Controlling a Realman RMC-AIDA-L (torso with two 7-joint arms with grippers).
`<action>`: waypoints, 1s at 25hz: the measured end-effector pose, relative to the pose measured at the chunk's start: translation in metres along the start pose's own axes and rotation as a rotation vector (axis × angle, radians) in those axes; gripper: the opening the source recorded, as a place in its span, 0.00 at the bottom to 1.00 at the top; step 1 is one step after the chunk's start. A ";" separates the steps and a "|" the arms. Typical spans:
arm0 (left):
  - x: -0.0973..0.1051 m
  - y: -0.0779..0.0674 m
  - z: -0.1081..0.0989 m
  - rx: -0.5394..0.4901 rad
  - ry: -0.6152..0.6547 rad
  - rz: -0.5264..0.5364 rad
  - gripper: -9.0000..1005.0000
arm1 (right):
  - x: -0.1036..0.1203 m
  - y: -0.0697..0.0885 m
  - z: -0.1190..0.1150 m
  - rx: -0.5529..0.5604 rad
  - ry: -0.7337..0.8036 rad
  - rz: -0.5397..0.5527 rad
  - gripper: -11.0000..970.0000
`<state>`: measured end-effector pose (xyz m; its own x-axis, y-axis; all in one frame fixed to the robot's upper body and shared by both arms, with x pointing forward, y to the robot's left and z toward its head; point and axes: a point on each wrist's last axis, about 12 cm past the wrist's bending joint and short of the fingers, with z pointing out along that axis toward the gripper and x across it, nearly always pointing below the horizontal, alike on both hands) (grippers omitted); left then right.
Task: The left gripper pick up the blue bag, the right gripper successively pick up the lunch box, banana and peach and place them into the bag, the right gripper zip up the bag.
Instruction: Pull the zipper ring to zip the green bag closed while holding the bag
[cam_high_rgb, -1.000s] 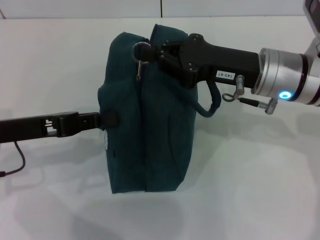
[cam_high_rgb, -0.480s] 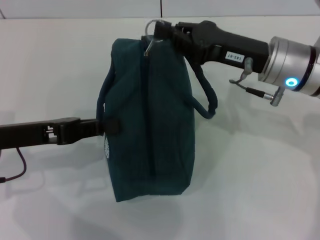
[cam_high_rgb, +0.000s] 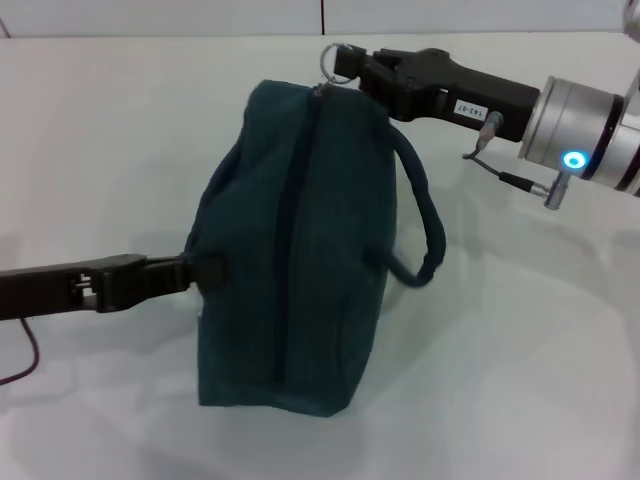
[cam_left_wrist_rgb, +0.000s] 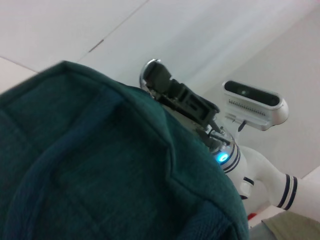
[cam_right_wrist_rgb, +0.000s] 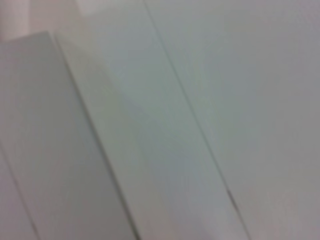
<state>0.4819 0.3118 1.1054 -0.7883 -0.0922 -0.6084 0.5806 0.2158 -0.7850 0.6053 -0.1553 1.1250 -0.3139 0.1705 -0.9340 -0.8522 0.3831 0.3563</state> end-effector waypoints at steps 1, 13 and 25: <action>0.001 0.000 -0.003 -0.004 -0.006 -0.006 0.06 | 0.001 -0.002 -0.001 0.013 0.001 0.004 0.06; 0.005 0.002 -0.018 -0.040 -0.071 -0.027 0.09 | 0.008 0.002 -0.021 0.042 -0.048 -0.010 0.06; -0.026 -0.002 -0.034 -0.042 -0.212 0.020 0.42 | 0.014 0.006 -0.031 0.023 -0.059 -0.006 0.07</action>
<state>0.4936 0.3471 1.1269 -0.7135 -0.2887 -0.6385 0.5834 0.2600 -0.7695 0.5833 -0.1791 1.1135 -0.2828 0.2211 -0.9333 -0.8440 0.4049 0.3517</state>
